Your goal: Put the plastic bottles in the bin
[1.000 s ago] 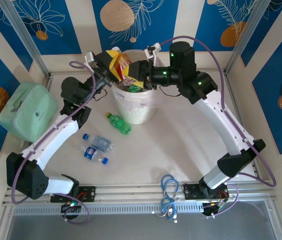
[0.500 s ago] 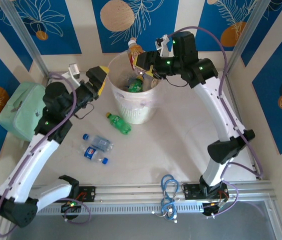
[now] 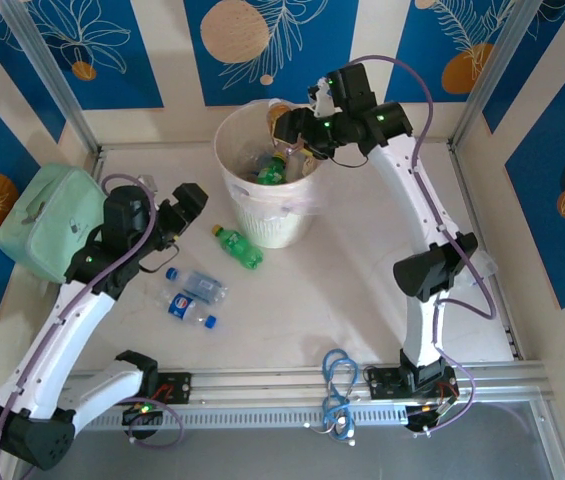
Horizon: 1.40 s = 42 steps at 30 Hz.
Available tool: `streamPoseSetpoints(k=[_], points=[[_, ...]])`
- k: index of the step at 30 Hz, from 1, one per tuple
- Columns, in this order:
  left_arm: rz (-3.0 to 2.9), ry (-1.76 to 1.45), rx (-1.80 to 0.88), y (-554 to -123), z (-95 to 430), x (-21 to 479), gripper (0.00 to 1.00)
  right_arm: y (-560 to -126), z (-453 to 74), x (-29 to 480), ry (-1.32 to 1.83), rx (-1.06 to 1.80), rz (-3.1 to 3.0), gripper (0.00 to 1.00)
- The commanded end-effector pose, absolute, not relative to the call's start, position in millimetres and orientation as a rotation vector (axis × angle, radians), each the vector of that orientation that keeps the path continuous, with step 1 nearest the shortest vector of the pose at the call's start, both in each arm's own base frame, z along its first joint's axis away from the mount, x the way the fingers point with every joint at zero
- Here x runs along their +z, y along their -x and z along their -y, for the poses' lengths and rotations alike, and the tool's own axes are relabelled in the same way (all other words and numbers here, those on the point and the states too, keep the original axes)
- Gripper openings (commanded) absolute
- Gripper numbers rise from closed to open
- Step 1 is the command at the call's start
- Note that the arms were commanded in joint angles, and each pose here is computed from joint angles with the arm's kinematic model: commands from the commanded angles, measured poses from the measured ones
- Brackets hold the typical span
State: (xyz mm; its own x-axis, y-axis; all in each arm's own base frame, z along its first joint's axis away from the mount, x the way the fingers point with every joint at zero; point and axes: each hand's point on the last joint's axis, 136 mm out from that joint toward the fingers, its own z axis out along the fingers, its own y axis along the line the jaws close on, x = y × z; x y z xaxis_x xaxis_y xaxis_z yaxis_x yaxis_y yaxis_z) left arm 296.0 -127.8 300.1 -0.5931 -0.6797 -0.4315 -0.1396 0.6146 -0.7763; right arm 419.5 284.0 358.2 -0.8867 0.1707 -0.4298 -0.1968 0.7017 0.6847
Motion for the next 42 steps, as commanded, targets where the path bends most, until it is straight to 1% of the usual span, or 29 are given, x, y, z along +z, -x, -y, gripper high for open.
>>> streamPoseSetpoints(k=[1,4,11,16,19,25,28,31,35,42], points=[[-2.123,0.694,-0.857,-295.3,118.1,283.6,0.95,-411.9,-287.6,357.1,0.082,0.997,-2.463,0.82],[-2.156,0.731,-0.818,-294.0,113.4,270.3,0.95,-411.9,-284.6,361.5,0.069,0.981,-2.454,0.87],[-2.21,0.826,-0.816,-298.8,111.0,241.7,0.88,-393.6,-281.1,390.2,0.094,1.002,-2.388,0.87],[-2.236,0.892,-0.883,-313.7,115.4,224.3,0.83,-357.4,-283.3,415.7,0.163,1.005,-2.316,0.86],[-2.246,0.914,-0.893,-325.1,116.1,216.8,0.81,-328.7,-283.6,419.5,0.208,0.982,-2.287,0.86],[-2.303,0.926,-0.883,-351.0,124.9,196.5,0.77,-266.9,-277.6,410.1,0.254,1.008,-2.231,0.86],[-2.346,0.95,-0.862,-362.6,128.9,179.8,0.73,-243.9,-270.4,397.2,0.238,1.009,-2.235,0.86],[-2.373,0.992,-0.818,-372.9,127.8,162.1,0.7,-226.1,-262.1,382.6,0.213,1.007,-2.256,0.85],[-2.405,1.026,-0.804,-386.3,132.2,142.8,0.67,-209.0,-253.7,363.3,0.184,1.01,-2.292,0.84],[-2.489,1.05,-0.766,-397.4,138.3,107.9,0.63,-199.7,-247.3,350.3,0.16,1.02,-2.312,0.83]])
